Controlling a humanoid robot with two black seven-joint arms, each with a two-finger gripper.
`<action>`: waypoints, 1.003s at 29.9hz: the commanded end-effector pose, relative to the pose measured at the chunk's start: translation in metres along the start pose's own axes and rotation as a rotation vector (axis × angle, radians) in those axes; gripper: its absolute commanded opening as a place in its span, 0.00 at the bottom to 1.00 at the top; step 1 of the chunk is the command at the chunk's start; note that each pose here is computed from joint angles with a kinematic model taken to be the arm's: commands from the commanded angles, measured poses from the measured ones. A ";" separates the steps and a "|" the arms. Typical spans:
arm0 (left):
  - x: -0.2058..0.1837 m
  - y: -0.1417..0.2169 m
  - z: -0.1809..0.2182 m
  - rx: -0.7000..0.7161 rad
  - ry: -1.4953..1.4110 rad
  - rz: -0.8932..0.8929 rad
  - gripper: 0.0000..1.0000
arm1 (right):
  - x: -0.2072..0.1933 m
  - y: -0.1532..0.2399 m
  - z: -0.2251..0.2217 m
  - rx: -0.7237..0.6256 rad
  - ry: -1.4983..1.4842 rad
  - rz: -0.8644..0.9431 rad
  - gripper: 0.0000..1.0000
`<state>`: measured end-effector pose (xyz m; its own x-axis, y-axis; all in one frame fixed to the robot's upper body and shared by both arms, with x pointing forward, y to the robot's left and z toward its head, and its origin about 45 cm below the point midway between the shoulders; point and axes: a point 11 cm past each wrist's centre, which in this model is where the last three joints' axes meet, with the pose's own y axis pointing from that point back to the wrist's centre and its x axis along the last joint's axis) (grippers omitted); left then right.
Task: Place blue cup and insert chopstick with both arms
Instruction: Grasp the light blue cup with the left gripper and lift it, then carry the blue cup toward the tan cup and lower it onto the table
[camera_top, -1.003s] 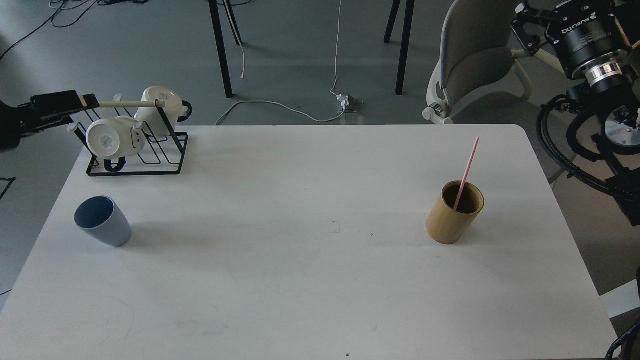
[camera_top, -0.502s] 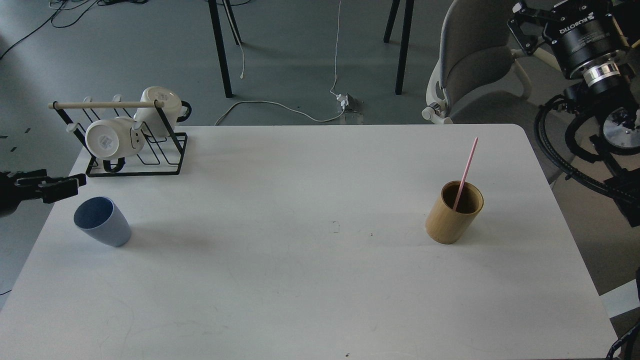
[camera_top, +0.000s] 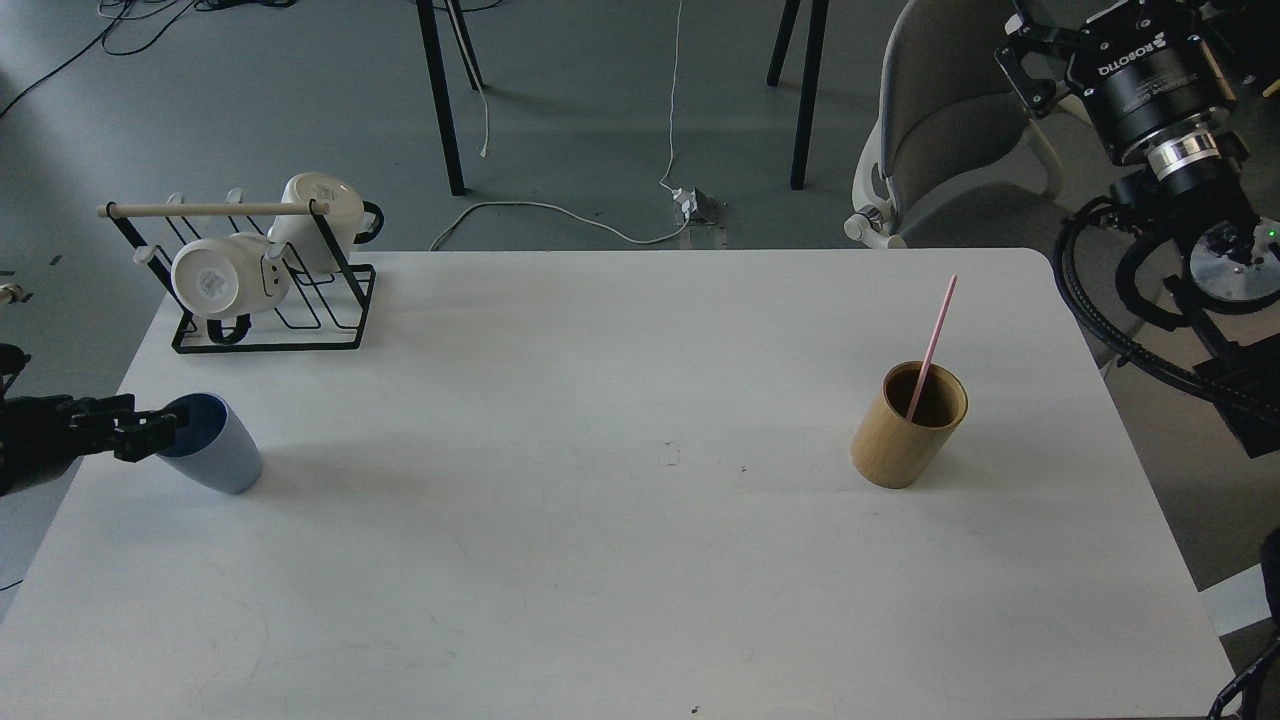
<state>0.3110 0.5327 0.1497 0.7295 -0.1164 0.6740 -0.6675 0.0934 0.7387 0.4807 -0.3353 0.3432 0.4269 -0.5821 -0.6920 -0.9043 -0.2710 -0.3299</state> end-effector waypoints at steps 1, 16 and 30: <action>-0.002 -0.002 0.000 0.003 0.002 -0.001 0.34 | 0.000 0.000 0.005 -0.012 -0.002 0.000 0.99; 0.051 -0.004 0.018 -0.052 -0.032 0.078 0.04 | -0.002 -0.002 -0.002 -0.008 0.017 -0.003 0.99; 0.199 0.038 0.217 -0.483 -0.332 0.005 0.04 | -0.047 -0.038 -0.054 0.020 0.206 -0.079 0.99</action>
<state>0.3970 0.3385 0.2969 0.6419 -0.3533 0.6806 -0.5005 0.4794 0.7209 0.4930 -0.3365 0.4189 0.5019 -0.6932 -0.5172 -0.8583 -0.3256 -0.3966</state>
